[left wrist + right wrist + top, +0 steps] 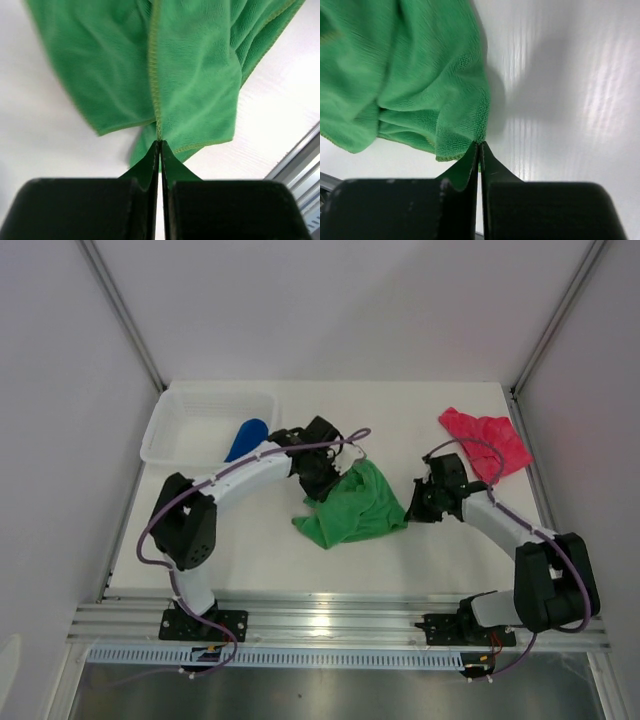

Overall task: Roll the towels
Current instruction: Flatten the towel

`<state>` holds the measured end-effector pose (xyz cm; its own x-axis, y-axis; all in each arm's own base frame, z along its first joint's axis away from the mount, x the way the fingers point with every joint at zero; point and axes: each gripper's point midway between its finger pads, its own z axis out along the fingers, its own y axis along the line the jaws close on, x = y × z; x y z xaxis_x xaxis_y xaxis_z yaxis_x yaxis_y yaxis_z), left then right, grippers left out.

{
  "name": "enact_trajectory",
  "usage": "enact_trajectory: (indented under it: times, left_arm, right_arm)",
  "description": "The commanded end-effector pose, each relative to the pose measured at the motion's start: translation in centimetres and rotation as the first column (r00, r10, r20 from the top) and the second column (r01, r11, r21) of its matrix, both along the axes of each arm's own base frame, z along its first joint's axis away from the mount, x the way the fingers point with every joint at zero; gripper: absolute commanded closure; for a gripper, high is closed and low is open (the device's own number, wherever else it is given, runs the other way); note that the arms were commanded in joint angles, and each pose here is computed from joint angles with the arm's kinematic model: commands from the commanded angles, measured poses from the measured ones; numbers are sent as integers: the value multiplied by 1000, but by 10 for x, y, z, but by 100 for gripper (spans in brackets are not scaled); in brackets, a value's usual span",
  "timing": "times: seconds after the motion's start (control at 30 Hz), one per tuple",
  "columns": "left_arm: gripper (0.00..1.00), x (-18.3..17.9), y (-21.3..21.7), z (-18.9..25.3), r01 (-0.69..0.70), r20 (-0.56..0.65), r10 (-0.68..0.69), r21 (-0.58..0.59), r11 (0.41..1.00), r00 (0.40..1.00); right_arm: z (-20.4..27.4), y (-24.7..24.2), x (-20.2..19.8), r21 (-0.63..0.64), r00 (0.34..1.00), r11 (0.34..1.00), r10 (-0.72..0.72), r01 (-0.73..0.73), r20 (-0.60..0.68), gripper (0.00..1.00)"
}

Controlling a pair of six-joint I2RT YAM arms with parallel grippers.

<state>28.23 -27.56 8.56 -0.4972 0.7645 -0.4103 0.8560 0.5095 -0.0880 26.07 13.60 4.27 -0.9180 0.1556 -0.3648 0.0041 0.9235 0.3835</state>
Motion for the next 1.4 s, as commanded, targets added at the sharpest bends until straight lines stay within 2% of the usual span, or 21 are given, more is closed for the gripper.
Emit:
enact_trajectory:
  times: [0.0, 0.13, 0.3, 0.43, 0.47, 0.53, 0.67, 0.77, 0.87, 0.9, 0.97, 1.0, 1.03, 1.07, 1.1, 1.13, 1.17, 1.23, 1.27, 1.33, 1.37]
  left_arm:
    - [99, 21, 2, 96, 17, 146, 7, -161, 987, 989]
    - [99, 27, 11, 141, 45, 250, 6, -198, 979, 968]
    - [99, 41, 27, 186, 40, 374, 42, -209, 977, 927]
    - [99, 45, 46, 243, 29, 472, 97, -254, 967, 876]
    - [99, 45, 54, 251, 30, 493, 98, -245, 969, 864]
    - [99, 43, 63, 261, 28, 527, 102, -233, 972, 844]
    - [99, 53, 79, 253, -9, 548, 115, -191, 981, 828]
    - [99, 80, 84, 238, -58, 554, 149, -179, 982, 819]
    - [99, 117, 74, 217, -104, 548, 169, -147, 984, 819]
    - [99, 135, 68, 190, -127, 517, 167, -113, 985, 839]
    - [99, 164, 68, 191, -204, 544, 224, -97, 974, 809]
    - [90, 181, 65, 153, -233, 505, 218, -33, 972, 835]
    - [82, 191, 68, 151, -273, 513, 241, -13, 962, 824]
    - [53, 201, 65, 151, -290, 520, 252, -8, 957, 816]
    - [38, 209, 63, 154, -306, 528, 265, -10, 952, 807]
    - [28, 210, 62, 124, -321, 477, 262, 45, 946, 839]
    - [19, 213, 59, 132, -324, 486, 271, 27, 946, 831]
    - [15, 207, 55, 142, -315, 480, 279, -7, 949, 831]
    - [14, 197, 51, 135, -286, 450, 262, -15, 958, 854]
    - [14, 178, 45, 174, -219, 486, 234, -89, 972, 842]
    - [17, 163, 38, 171, -173, 477, 191, -83, 981, 858]
  right_arm:
    - [72, -14, 32, -32, 980, 999, 10, -4, 199, 100]
    - [143, -22, 48, -57, 932, 998, 23, -2, 362, 100]
    - [209, -25, 42, -69, 875, 997, 66, -37, 479, 100]
    - [268, -31, 24, -104, 818, 992, 118, -72, 563, 100]
    - [293, -31, 18, -117, 780, 989, 144, -91, 609, 100]
    - [305, -27, 2, -111, 774, 983, 186, -148, 606, 100]
    - [306, -18, -17, -85, 782, 971, 230, -223, 579, 100]
    - [276, -10, -12, -43, 817, 970, 226, -240, 531, 100]
    - [241, 0, 13, 7, 850, 975, 191, -223, 491, 100]
    - [232, 6, 33, 19, 848, 975, 181, -220, 499, 100]
    - [209, 15, 52, 58, 880, 978, 152, -198, 450, 100]
    - [206, 21, 67, 72, 875, 978, 141, -196, 463, 100]
    - [182, 28, 83, 89, 908, 980, 126, -175, 400, 98]
    - [172, 28, 98, 83, 915, 986, 101, -145, 391, 75]
    - [159, 27, 107, 69, 931, 991, 84, -116, 356, 62]
    - [127, 24, 119, 36, 962, 996, 69, -82, 266, 52]
    - [126, 18, 126, -4, 973, 999, 49, -50, 225, 37]
    - [99, -4, 139, -123, 989, 992, -4, 22, 147, 33]
    - [99, -11, 139, -150, 991, 988, -18, 37, 131, 32]
    - [95, -25, 138, -177, 991, 982, -52, 73, 124, 28]
    - [100, -36, 136, -173, 987, 979, -82, 105, 137, 27]
